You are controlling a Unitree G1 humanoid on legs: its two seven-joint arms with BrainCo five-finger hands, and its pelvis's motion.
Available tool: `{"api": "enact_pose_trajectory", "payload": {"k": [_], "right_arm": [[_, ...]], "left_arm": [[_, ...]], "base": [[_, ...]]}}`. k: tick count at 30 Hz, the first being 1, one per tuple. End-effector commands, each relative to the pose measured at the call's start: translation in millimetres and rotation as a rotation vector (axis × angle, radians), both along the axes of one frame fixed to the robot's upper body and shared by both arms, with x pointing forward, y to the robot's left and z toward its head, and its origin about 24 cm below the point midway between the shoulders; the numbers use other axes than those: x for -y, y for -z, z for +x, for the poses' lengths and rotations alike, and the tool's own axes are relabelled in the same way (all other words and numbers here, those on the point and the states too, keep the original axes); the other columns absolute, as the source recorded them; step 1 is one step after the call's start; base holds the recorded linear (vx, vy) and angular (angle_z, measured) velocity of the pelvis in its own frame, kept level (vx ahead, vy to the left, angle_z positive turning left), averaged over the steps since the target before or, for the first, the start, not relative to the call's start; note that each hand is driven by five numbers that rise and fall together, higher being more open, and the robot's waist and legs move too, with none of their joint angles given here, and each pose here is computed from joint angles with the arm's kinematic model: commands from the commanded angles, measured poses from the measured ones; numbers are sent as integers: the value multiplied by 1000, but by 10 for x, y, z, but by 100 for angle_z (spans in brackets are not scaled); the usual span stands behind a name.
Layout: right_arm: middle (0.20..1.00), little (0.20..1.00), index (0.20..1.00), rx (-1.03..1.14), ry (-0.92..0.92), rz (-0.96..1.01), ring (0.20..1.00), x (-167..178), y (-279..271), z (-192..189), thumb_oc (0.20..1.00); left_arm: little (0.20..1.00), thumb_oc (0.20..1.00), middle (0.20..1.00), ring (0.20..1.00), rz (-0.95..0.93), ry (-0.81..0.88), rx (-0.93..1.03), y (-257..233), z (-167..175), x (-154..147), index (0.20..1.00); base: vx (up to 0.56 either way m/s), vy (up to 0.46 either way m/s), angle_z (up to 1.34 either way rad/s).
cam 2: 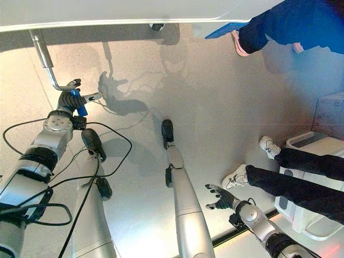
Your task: Raise the hospital bed
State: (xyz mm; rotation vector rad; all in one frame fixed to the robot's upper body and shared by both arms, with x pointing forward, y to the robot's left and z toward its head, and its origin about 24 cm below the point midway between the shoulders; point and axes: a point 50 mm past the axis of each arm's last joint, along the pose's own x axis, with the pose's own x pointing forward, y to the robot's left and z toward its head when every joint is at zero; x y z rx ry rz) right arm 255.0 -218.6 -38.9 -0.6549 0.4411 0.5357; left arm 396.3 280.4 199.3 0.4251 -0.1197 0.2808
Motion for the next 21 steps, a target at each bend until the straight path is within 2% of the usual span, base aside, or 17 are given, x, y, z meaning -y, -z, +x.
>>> {"api": "enact_pose_trajectory", "payload": {"k": [1,4,5,7,10,13,19,21], "right_arm": [[1000,1000,1000,-58,22,-81,1000,258,46,-168,1000],[1000,1000,1000,-58,22,-81,1000,258,46,-168,1000],[1000,1000,1000,-39,20,-84,1000,259,1,-126,1000],[1000,1000,1000,-35,18,-85,1000,256,-6,-120,1000],[1000,1000,1000,-34,16,-86,1000,245,-6,-115,1000],[1000,1000,1000,-27,18,-86,1000,235,-15,-100,1000],[1000,1000,1000,-23,21,-88,1000,243,-23,-95,1000],[1000,1000,1000,-17,24,-95,1000,243,-40,-76,1000]], "left_arm": [[1000,1000,1000,1000,63,11,-22,26,-15,-12,1000],[1000,1000,1000,1000,63,11,-22,26,-15,-12,1000],[1000,1000,1000,1000,41,-17,-127,363,-73,-75,1000],[1000,1000,1000,1000,35,-27,-181,533,-109,-90,1000],[1000,1000,1000,1000,29,-36,-209,638,-139,-101,1000],[1000,1000,1000,1000,-15,-37,-289,960,-227,-71,1000],[1000,1000,1000,1000,-26,-30,-327,1108,-273,-33,1000],[1000,1000,1000,1000,-22,-7,-436,1461,-393,75,1000]], "base": [[0,0,9],[-15,-21,6],[-52,-78,1],[-42,-66,4],[-19,-23,7],[-25,-21,6],[0,0,0],[-38,-30,2]]}}
